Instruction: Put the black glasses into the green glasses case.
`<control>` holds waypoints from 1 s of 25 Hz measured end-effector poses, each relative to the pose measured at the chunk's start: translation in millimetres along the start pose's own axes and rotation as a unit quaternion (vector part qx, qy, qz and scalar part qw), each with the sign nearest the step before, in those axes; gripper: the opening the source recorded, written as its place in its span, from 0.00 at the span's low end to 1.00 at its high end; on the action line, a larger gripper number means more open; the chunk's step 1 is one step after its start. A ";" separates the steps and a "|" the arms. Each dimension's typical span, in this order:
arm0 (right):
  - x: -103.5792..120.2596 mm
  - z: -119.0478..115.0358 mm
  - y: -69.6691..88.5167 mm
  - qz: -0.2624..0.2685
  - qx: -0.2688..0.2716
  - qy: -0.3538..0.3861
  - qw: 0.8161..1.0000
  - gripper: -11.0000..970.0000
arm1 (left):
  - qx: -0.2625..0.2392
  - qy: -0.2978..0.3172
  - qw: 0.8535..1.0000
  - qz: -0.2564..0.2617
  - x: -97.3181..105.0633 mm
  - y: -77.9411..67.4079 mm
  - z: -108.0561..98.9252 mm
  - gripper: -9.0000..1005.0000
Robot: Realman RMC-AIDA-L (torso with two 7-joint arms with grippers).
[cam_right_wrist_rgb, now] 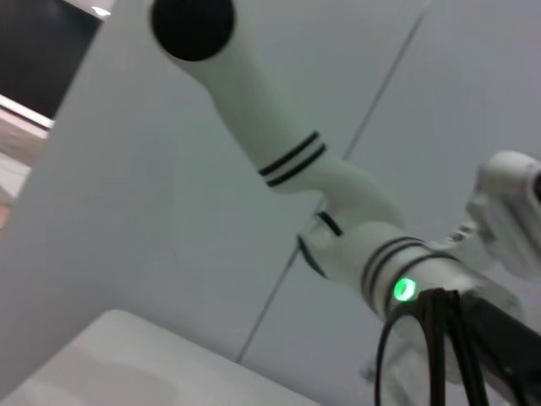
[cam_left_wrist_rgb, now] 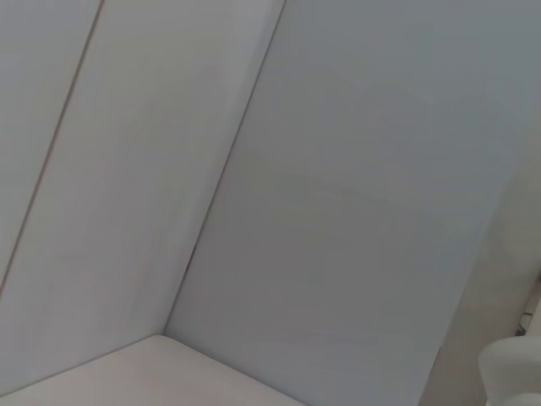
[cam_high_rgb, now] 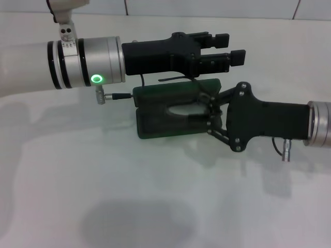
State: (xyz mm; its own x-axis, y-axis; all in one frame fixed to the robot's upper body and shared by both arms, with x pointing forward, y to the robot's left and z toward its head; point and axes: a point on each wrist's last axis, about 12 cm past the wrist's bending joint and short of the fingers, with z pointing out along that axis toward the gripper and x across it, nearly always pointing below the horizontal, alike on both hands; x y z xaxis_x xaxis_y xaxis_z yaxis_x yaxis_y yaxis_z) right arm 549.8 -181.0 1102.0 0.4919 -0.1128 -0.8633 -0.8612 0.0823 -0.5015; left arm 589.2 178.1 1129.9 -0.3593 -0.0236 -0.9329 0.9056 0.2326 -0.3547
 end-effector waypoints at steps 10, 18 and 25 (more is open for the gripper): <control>1.7 -1.6 -0.1 0.001 0.009 0.005 1.000 0.11 | 0.006 -0.016 1.000 -0.007 -0.8 -2.4 -1.2 0.71; -0.8 -6.2 0.0 0.000 0.019 -0.005 1.000 0.11 | -0.039 -0.046 0.998 -0.003 4.2 5.1 -29.1 0.71; -1.0 -8.0 -1.6 -0.001 0.025 -0.005 1.000 0.11 | -0.035 -0.019 0.999 0.001 12.8 3.1 -34.1 0.71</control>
State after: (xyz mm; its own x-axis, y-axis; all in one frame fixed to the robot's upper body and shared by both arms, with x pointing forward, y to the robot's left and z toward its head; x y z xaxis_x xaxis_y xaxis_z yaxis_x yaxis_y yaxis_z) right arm 549.7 -188.9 1104.1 0.4944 -0.1021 -0.8632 -0.8535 0.1314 -0.5043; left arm 579.8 211.7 1118.9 -0.3472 -0.0586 -0.9360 0.8881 0.2999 -0.3482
